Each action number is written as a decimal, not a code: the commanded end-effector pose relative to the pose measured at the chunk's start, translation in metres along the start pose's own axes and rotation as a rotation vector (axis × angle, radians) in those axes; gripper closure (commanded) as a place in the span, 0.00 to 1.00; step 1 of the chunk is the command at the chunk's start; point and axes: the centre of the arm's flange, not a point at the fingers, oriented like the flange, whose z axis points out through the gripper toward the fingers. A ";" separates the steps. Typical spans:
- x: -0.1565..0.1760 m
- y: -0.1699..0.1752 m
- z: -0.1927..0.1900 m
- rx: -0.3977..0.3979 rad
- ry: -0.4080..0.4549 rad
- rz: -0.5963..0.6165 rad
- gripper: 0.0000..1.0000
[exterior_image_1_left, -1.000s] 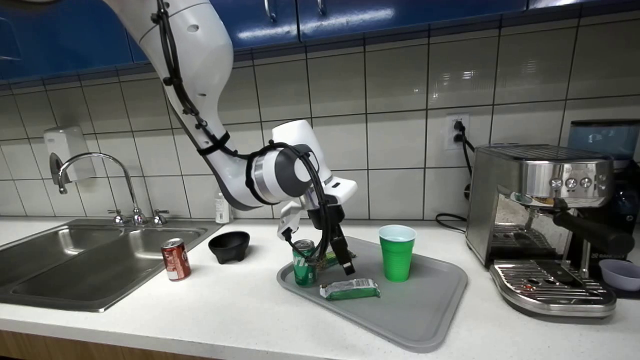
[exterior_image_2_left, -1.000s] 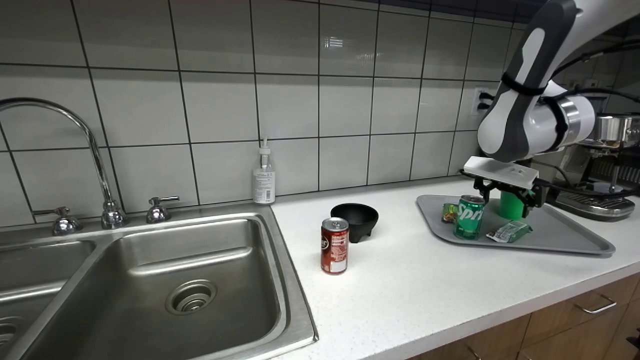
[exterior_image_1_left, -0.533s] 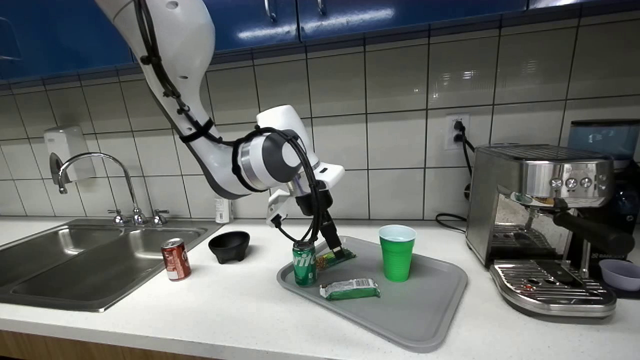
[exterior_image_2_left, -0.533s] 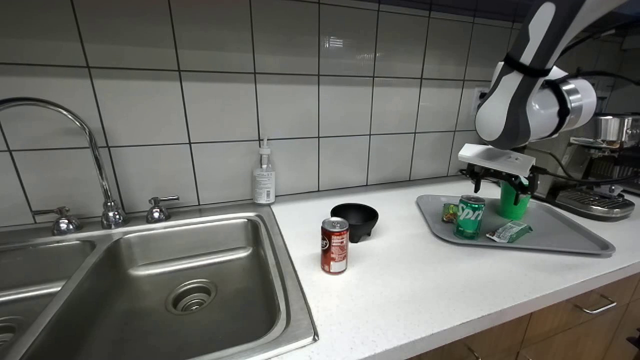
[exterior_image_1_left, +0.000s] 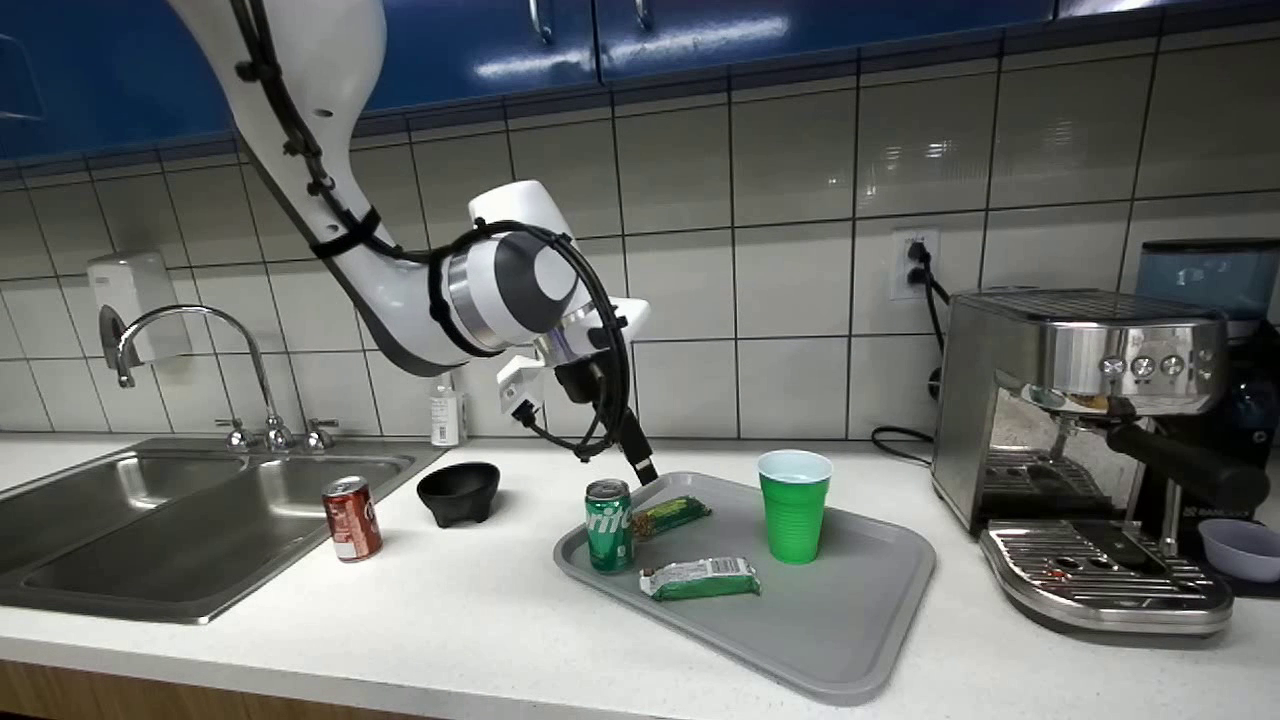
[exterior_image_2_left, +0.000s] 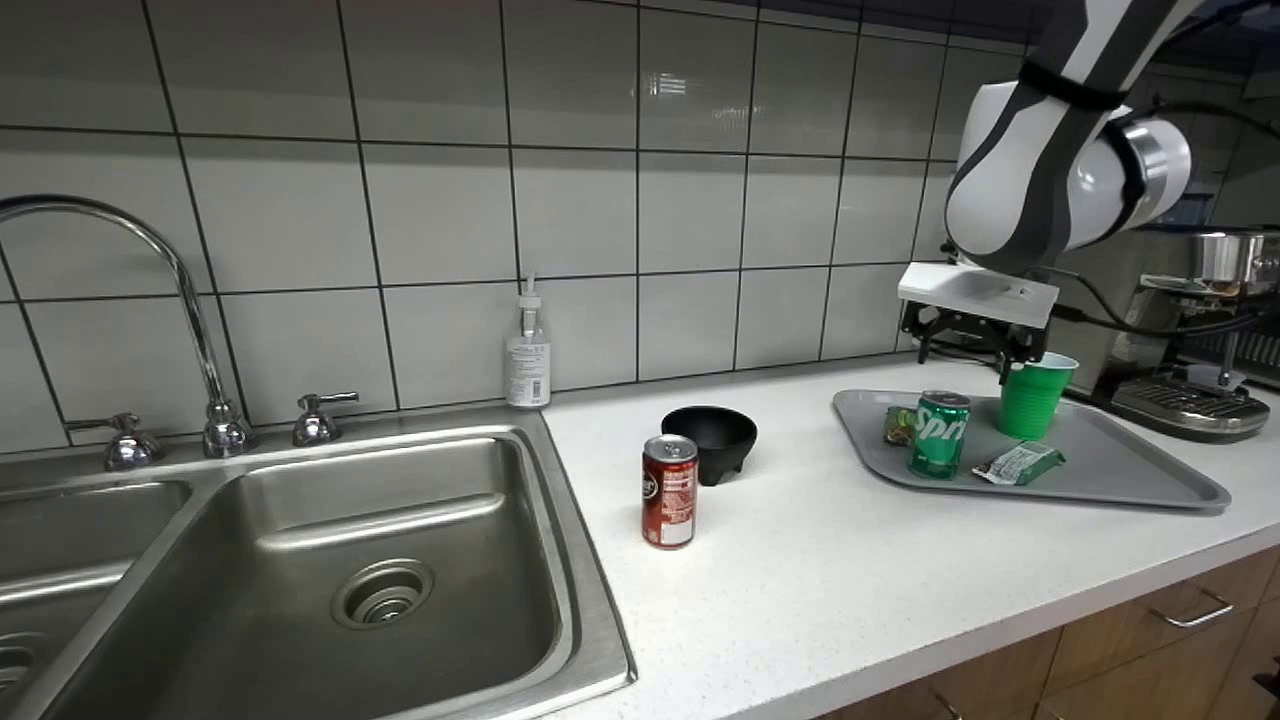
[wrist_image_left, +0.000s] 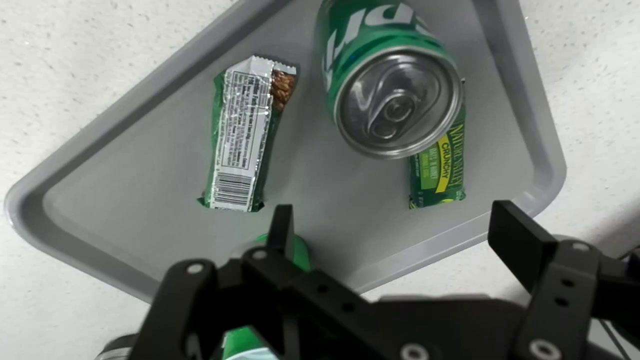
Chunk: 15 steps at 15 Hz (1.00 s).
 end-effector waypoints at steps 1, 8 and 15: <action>-0.019 -0.003 -0.028 0.040 -0.011 -0.073 0.00; -0.053 -0.021 -0.054 0.101 -0.031 -0.209 0.00; -0.092 -0.037 -0.080 0.173 -0.064 -0.401 0.00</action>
